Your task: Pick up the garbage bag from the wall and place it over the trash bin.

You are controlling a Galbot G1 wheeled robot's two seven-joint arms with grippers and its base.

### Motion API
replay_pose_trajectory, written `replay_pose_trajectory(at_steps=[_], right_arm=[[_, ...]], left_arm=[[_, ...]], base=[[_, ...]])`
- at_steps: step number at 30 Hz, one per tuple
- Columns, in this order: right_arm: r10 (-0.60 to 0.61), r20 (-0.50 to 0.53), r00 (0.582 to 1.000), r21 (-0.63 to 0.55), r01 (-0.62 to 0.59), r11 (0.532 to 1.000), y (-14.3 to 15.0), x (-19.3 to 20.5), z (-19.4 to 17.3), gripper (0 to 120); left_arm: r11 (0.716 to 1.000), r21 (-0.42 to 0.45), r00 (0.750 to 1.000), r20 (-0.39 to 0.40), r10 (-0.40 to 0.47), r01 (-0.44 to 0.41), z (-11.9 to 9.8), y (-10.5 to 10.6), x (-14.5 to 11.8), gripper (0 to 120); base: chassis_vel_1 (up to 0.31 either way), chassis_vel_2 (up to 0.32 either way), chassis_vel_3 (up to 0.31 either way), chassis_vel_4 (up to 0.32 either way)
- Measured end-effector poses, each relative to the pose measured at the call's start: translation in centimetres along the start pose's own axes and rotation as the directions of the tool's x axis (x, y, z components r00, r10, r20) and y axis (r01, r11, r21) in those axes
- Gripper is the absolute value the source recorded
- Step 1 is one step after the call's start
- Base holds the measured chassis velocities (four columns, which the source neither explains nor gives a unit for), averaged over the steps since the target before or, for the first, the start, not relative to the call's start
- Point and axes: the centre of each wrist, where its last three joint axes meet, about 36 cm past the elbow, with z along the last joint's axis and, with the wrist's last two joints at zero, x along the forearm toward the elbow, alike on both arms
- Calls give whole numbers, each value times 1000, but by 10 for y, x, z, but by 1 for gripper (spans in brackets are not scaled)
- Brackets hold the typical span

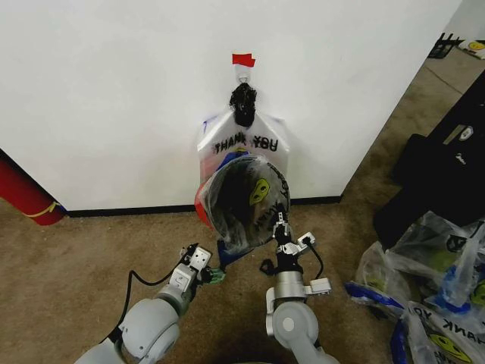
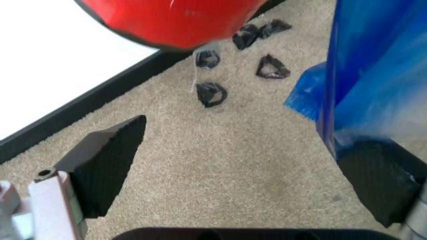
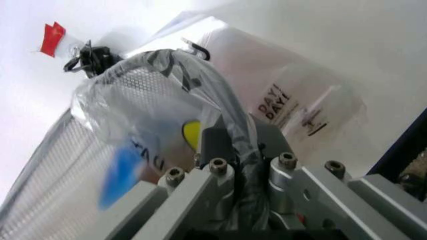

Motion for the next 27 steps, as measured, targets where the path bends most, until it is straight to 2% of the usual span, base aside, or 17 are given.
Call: replay_pose_trajectory(at_steps=[7,16,19,21,23,27], right_arm=[[4,-3,1000,14,-4,1000,-4,-4,2,0],[40,-8,999,72,-39,997,-27,-20,11,0],[47,-11,999,105,-46,993,-40,-33,12,0],[4,-21,1000,151,-1,988,-56,-42,6,0],[-51,-41,998,187,58,981,-69,-43,-3,0],[-127,-81,989,219,142,965,-87,-39,-15,0]], left_arm=[[1000,12,999,29,14,-14,-6,-2,6,100],[1000,10,995,103,14,-15,-23,-8,32,100],[999,-38,992,126,-14,19,-26,-6,42,100],[985,-133,989,114,-91,106,-14,5,33,100],[969,-187,984,103,-142,160,-4,14,24,100],[953,-224,978,91,-189,205,3,26,14,100]], base=[[0,0,0,0],[0,0,0,0],[0,0,0,0],[0,0,0,0],[0,0,0,0],[0,0,0,0]])
